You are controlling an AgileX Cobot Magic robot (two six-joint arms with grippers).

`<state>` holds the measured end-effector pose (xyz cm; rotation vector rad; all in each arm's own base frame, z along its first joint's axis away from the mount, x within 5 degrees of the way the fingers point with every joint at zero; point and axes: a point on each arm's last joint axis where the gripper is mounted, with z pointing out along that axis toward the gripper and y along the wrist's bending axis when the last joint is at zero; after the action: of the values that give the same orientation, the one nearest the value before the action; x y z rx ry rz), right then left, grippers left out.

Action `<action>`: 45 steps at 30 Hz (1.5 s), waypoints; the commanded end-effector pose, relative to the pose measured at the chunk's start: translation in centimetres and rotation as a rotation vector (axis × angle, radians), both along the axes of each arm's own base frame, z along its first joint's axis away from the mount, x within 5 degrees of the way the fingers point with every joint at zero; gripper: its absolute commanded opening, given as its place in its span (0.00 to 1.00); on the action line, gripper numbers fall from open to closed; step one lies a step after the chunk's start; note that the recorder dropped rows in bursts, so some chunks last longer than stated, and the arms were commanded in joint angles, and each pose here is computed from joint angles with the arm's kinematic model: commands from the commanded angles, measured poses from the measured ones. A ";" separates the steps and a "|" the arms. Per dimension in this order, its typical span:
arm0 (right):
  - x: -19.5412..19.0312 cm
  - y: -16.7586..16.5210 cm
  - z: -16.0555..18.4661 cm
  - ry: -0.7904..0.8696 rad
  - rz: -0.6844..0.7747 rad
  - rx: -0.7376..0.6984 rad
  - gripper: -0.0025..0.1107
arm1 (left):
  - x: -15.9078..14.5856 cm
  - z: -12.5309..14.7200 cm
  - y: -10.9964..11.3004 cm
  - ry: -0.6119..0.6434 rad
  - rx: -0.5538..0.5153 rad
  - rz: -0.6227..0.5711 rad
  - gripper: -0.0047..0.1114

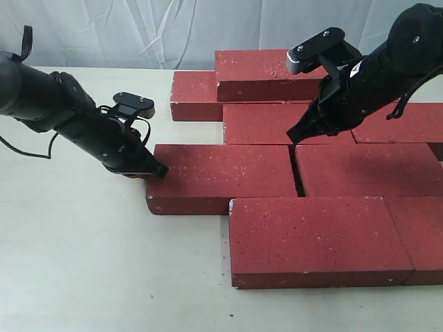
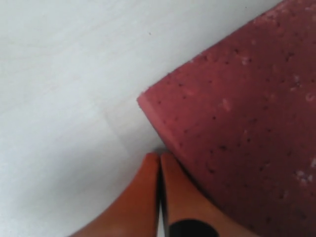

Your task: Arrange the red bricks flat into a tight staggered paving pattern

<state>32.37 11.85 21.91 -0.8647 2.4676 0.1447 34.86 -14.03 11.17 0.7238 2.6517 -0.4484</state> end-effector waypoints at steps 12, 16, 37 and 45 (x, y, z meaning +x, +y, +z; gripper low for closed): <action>0.2 -0.2 0.5 -0.027 -0.002 0.004 0.01 | -0.7 -0.3 -2.3 -0.019 0.002 -0.045 0.04; 0.2 -0.2 0.5 -0.027 -0.002 0.004 0.01 | -0.7 -0.3 -2.2 -0.028 0.018 -0.062 0.04; 0.2 -0.2 0.6 -0.034 -0.003 0.004 0.01 | 1.2 2.8 3.1 -0.102 0.036 0.053 0.04; 2.2 0.1 1.8 -0.289 -0.089 0.098 0.01 | 1.4 6.2 1.8 -0.260 -0.042 0.085 0.04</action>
<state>33.61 11.99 22.71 -0.7882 2.3262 0.1093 36.17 -11.31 16.18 0.6070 2.5008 -0.3646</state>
